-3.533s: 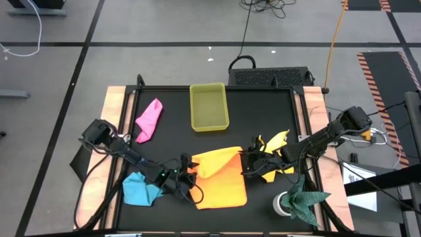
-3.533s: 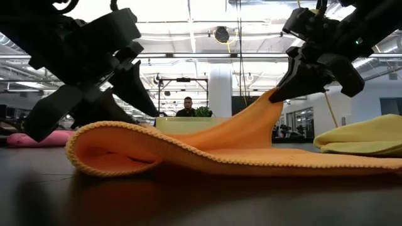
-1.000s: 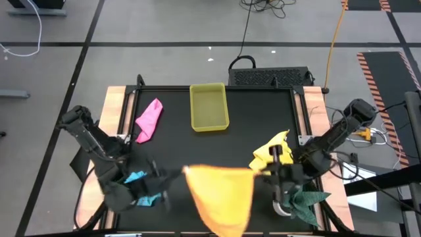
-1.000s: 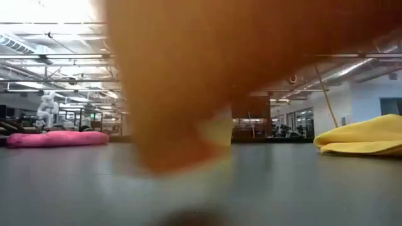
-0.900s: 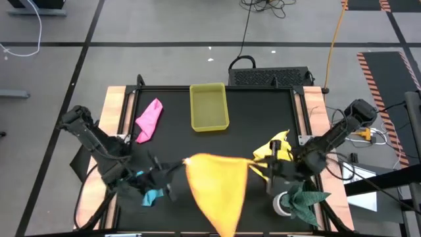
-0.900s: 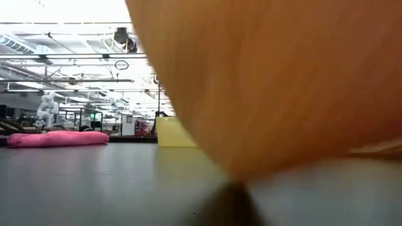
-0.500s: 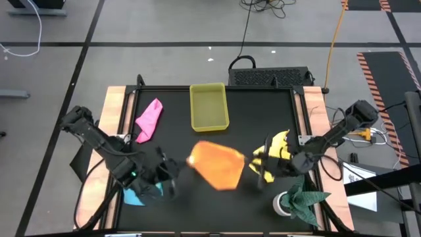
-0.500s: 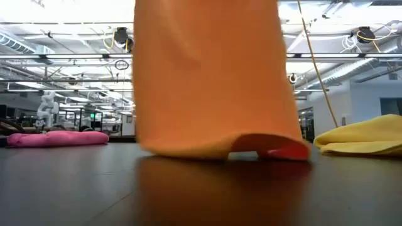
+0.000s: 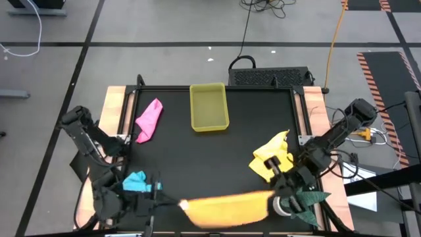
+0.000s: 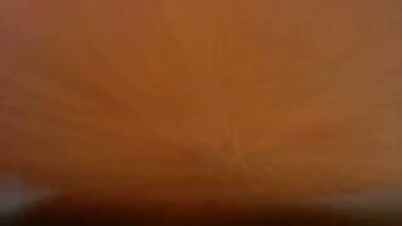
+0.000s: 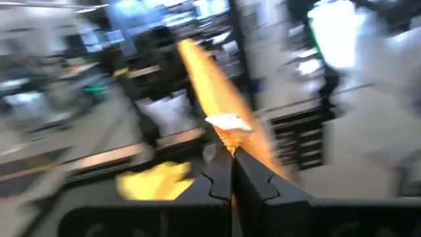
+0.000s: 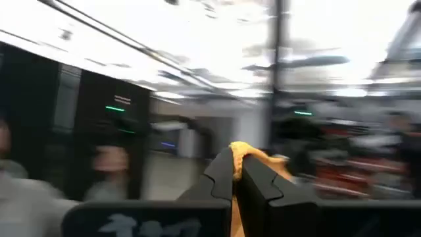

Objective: Fold microfiber towels
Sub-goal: Fold the orange towel

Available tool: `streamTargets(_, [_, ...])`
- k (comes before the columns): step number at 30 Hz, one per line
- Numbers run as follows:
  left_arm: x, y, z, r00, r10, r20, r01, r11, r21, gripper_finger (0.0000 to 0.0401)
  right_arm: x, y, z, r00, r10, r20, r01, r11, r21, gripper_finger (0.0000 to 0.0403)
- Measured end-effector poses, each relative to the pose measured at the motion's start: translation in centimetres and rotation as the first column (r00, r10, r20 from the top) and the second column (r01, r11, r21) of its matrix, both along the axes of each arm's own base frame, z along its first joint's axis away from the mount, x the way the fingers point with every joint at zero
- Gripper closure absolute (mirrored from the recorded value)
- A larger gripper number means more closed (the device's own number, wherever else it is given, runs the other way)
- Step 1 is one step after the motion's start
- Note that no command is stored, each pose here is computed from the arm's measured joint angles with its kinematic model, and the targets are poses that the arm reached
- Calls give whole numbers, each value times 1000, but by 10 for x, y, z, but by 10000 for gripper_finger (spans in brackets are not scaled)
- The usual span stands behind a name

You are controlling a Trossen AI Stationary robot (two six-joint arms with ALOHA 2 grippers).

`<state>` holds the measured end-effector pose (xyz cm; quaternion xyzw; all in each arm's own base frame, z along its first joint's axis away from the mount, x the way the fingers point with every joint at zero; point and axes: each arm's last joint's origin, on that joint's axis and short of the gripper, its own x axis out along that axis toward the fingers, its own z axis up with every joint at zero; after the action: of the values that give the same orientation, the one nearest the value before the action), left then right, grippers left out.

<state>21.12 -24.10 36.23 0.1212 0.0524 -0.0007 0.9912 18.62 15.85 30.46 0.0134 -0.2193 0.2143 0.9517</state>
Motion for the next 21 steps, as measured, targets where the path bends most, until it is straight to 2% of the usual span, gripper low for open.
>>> streamTargets(3, [6, 16, -13, 977, 206, -59, -201, 977, 75, 397, 8, -9, -7, 968, -239, -76, 234, 970, -72, 403])
streamTargets(6, [12, 35, -29, 939, 313, -144, -295, 946, 136, 397, 18, -20, -18, 872, -463, -162, 434, 882, -183, 403])
streamTargets(9, [17, 57, -44, 881, 424, -208, -401, 905, 143, 398, 28, -34, -32, 751, -616, -240, 551, 784, -286, 403])
streamTargets(12, [23, 79, -62, 814, 531, -234, -496, 846, 194, 396, 35, -49, -43, 646, -706, -290, 609, 705, -363, 403])
streamTargets(16, [29, 103, -86, 746, 619, -245, -562, 783, 266, 397, 42, -69, -56, 514, -792, -329, 657, 610, -442, 403])
streamTargets(19, [33, 116, -95, 703, 675, -225, -606, 734, 307, 397, 43, -80, -63, 469, -814, -343, 684, 580, -442, 403])
streamTargets(21, [35, 120, -94, 694, 687, -217, -619, 723, 308, 398, 44, -83, -64, 459, -819, -345, 690, 573, -442, 403])
